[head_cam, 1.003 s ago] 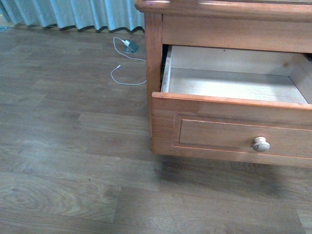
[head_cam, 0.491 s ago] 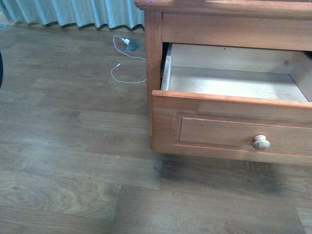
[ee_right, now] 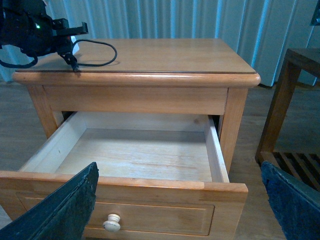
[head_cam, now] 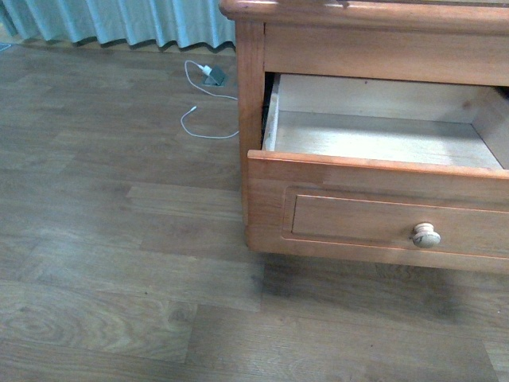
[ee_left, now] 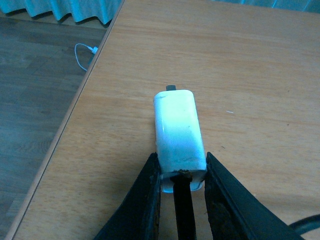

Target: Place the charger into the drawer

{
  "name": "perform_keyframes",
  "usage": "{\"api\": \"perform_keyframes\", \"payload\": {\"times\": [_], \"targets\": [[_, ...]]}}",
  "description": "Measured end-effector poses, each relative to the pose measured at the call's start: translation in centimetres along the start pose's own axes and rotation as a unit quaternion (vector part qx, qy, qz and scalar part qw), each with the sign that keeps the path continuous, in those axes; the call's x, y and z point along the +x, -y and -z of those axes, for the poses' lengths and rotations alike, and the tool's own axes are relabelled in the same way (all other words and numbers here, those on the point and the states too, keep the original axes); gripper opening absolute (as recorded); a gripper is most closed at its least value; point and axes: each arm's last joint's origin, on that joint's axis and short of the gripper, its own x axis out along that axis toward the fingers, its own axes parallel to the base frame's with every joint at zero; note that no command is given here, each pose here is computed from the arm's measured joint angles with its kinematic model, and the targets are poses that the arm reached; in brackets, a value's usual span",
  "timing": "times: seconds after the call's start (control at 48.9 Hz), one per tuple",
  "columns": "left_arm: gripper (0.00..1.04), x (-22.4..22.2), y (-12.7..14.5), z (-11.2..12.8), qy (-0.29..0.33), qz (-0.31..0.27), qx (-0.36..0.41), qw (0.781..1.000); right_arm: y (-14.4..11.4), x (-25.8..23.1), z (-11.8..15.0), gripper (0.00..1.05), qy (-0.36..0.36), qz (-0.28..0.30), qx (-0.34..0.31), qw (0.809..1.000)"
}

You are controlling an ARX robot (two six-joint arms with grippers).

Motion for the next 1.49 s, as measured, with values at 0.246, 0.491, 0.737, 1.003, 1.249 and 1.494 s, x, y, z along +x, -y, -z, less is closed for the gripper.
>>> {"api": "perform_keyframes", "payload": {"times": [0.246, 0.491, 0.737, 1.003, 1.249, 1.494], "targets": [[0.22, -4.6, -1.4, -2.8, 0.019, 0.045, -0.027, 0.998, 0.0, 0.0, 0.0, 0.97, 0.0, 0.0, 0.0, 1.0], [0.22, -10.2, -3.0, -3.3, 0.019, 0.099, -0.039, 0.994, 0.0, 0.0, 0.0, 0.97, 0.0, 0.0, 0.0, 1.0], [0.22, -15.0, -3.0, 0.5, -0.011, 0.134, -0.022, 0.991, 0.0, 0.0, 0.0, 0.97, 0.0, 0.0, 0.0, 1.0], [0.22, -14.9, -2.2, 5.7, -0.074, 0.142, -0.004, 0.987, 0.0, 0.0, 0.0, 0.97, 0.0, 0.0, 0.0, 1.0], [0.22, -11.5, -0.5, 10.3, -0.127, 0.123, -0.006, 0.984, 0.0, 0.0, 0.0, 0.97, 0.0, 0.0, 0.0, 1.0], [0.68, -10.7, 0.6, 10.8, -0.118, 0.11, -0.012, 0.987, 0.0, 0.0, 0.0, 0.97, 0.0, 0.0, 0.0, 1.0]]}}
